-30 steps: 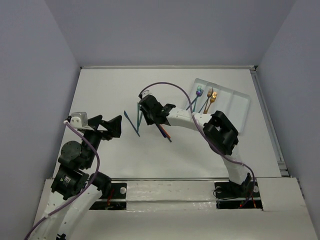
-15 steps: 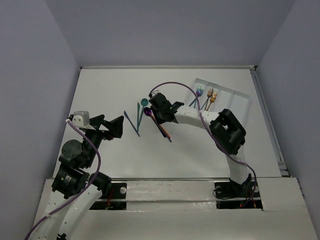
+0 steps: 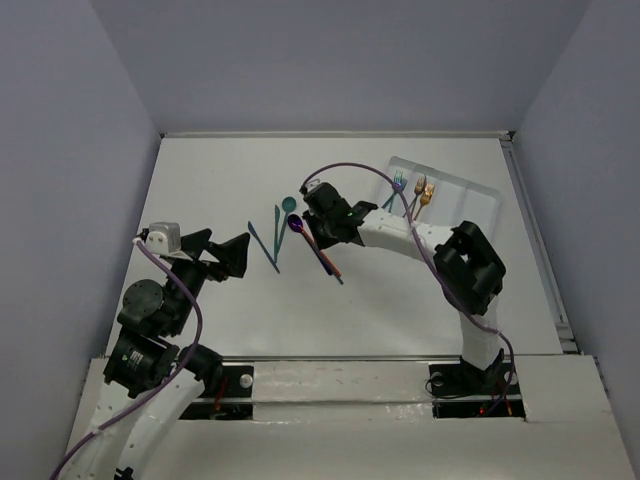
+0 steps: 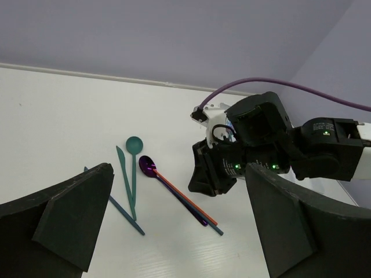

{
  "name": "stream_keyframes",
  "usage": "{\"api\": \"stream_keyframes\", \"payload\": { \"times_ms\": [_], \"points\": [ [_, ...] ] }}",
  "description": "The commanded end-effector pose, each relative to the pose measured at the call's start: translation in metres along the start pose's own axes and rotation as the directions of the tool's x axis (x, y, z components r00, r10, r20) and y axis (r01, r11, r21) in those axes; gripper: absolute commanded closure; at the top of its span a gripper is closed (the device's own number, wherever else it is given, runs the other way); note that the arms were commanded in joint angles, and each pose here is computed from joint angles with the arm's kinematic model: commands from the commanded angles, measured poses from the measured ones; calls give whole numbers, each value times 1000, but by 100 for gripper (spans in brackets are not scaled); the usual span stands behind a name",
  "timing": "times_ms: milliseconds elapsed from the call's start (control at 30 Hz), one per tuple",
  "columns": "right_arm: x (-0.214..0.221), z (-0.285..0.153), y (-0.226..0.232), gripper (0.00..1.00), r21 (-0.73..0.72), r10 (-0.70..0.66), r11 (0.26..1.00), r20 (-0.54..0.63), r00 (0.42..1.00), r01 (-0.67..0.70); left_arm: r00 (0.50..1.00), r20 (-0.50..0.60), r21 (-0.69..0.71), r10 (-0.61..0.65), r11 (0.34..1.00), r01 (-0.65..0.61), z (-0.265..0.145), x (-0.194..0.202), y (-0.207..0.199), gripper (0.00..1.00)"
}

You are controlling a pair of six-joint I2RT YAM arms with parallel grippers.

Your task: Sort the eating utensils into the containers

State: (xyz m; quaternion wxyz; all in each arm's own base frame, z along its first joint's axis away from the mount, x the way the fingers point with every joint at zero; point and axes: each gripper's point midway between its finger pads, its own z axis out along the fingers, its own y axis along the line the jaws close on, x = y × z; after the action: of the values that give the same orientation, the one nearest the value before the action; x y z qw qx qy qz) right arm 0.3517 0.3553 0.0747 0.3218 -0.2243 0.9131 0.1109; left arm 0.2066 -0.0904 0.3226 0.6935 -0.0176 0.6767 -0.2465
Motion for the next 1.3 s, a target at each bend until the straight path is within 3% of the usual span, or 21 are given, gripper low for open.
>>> {"api": "stream_keyframes", "payload": {
  "times_ms": [0,367,600,800,1267],
  "points": [
    [-7,-17,-4,74,-6,-11,1000,17,1000,11,998,57,42,3,999,-5,1,-21,-11,1],
    [-3,-2,3,74,-32,-24,999,-18,1000,24,999,50,60,5,998,-8,2,-19,-14,1],
    [-35,-3,47,71,-115,-7,993,63,998,14,998,60,43,4,999,-7,1,-21,-10,1],
    [-51,16,94,68,-175,-71,981,106,992,89,997,74,-7,1,1000,-1,-1,-25,-2,1],
    [-54,49,135,68,-178,-204,960,77,976,214,995,101,-44,-4,999,8,-4,-32,4,1]
  ]
}}
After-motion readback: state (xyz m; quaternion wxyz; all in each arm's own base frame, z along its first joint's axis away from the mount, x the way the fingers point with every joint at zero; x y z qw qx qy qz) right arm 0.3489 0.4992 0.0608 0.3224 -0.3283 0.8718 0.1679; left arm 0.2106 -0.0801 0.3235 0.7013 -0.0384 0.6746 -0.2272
